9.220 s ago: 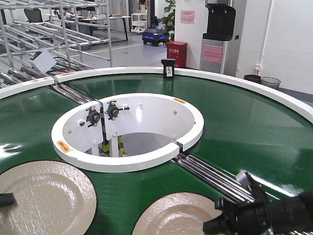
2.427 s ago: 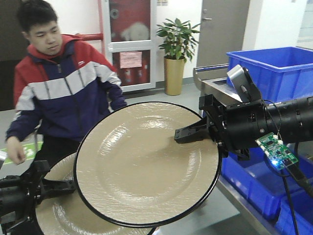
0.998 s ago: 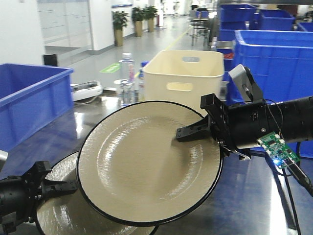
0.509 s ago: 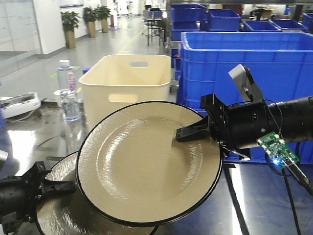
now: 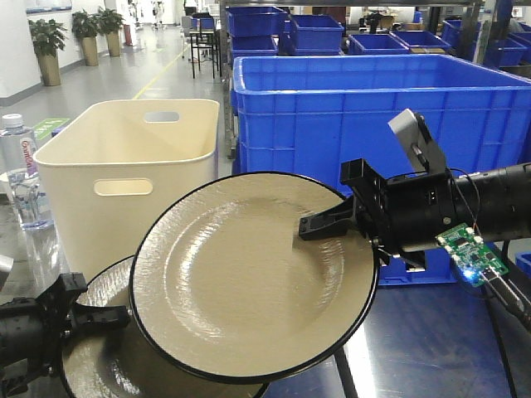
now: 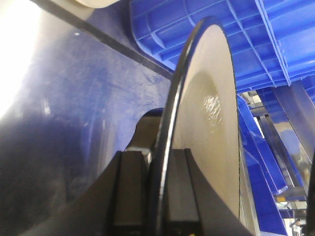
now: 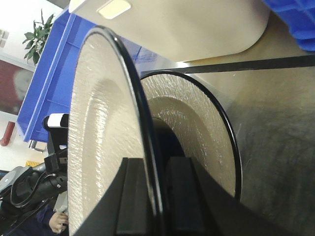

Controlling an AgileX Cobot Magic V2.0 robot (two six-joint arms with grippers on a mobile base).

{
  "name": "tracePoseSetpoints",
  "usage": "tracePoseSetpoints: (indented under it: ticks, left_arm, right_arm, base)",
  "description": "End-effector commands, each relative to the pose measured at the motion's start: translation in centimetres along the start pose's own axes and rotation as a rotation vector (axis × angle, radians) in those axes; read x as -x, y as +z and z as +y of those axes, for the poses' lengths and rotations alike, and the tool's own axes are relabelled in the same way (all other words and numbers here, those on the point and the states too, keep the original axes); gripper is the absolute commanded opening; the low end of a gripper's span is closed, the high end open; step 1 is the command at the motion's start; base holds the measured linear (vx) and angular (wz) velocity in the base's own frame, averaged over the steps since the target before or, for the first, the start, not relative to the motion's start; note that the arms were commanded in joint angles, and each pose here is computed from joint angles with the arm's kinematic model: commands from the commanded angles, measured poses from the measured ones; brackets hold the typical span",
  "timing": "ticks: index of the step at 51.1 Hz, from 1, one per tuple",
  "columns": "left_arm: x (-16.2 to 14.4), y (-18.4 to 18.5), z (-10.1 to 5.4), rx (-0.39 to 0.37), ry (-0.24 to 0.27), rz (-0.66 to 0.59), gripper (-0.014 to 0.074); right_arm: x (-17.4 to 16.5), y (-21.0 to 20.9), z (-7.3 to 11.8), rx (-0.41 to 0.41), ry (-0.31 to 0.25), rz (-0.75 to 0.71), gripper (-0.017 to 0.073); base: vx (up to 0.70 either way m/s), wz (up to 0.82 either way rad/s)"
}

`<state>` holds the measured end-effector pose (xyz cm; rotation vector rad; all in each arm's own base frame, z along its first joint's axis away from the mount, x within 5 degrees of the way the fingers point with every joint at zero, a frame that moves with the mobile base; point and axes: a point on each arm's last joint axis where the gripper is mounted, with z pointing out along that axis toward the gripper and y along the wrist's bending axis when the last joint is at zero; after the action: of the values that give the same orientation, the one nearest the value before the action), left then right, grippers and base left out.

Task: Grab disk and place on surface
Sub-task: 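Hold the plate with both grippers while the base drives to the counter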

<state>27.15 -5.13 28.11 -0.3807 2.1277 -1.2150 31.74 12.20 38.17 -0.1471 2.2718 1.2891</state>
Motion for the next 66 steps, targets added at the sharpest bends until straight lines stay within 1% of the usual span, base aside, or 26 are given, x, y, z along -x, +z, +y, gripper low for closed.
tracePoseSetpoints:
  ticks: [1,13,19,34,37,41,46,48,55,61,63,66]
  left_arm:
    - [0.6,-0.9,-2.5,-0.123,-0.037,-0.04,0.0001]
    - [0.6,-0.9,-2.5,-0.123,-0.037,-0.04,0.0001]
    - [0.7,-0.9,-2.6,-0.139,-0.058,-0.052,0.0001]
    - [0.7,-0.9,-2.6,-0.138,-0.056,-0.051,0.0001]
    - [0.8,-0.9,-2.5,-0.128,-0.057,-0.062,0.0001]
    - [1.0,-0.9,-2.1,-0.088,-0.049,-0.085,0.0001]
    - [1.1,-0.6,-1.3,-0.016,-0.007,-0.085,0.0001]
    - [1.1,-0.5,-1.0,-0.002,-0.001,-0.079,0.0001]
    - [1.0,0.3,-0.2,0.005,-0.024,-0.039,0.0006]
    - [0.7,1.4,0.9,0.006,-0.057,0.019,0.0022]
    - [0.6,1.6,1.2,0.01,-0.06,0.035,0.0031]
    - [0.4,1.9,1.7,0.031,-0.045,0.068,0.0052]
  right_arm:
    - [0.8,-2.1,3.4,0.117,-0.009,-0.114,-0.0008]
    - [0.8,-2.1,3.4,0.117,-0.009,-0.114,-0.0008]
    - [0.8,-2.1,3.4,0.117,-0.009,-0.114,-0.0008]
    - [0.9,-2.2,3.4,0.115,-0.008,-0.12,-0.0008]
    - [0.9,-2.2,3.4,0.115,-0.008,-0.12,-0.0008]
    - [0.9,-2.2,3.3,0.113,-0.008,-0.126,-0.0008]
    - [1.0,-2.2,3.3,0.109,-0.007,-0.139,-0.0008]
    - [1.1,-2.2,3.3,0.107,-0.006,-0.144,-0.0008]
    - [1.1,-2.2,3.3,0.105,-0.006,-0.15,-0.0008]
    - [1.2,-2.2,3.3,0.102,-0.005,-0.158,-0.0008]
    - [1.3,-2.2,3.2,0.1,-0.005,-0.164,-0.0008]
    - [1.3,-2.2,3.2,0.098,-0.004,-0.169,-0.0008]
  base:
    - [0.03,-0.09]
    - [0.02,-0.06]
    - [0.0,0.0]
    - [0.0,0.0]
    - [0.0,0.0]
    - [0.0,0.0]
    - [0.0,0.0]
    - [0.0,0.0]
    - [0.0,0.0]
    - [0.0,0.0]
    - [0.0,0.0]
    - [0.0,0.0]
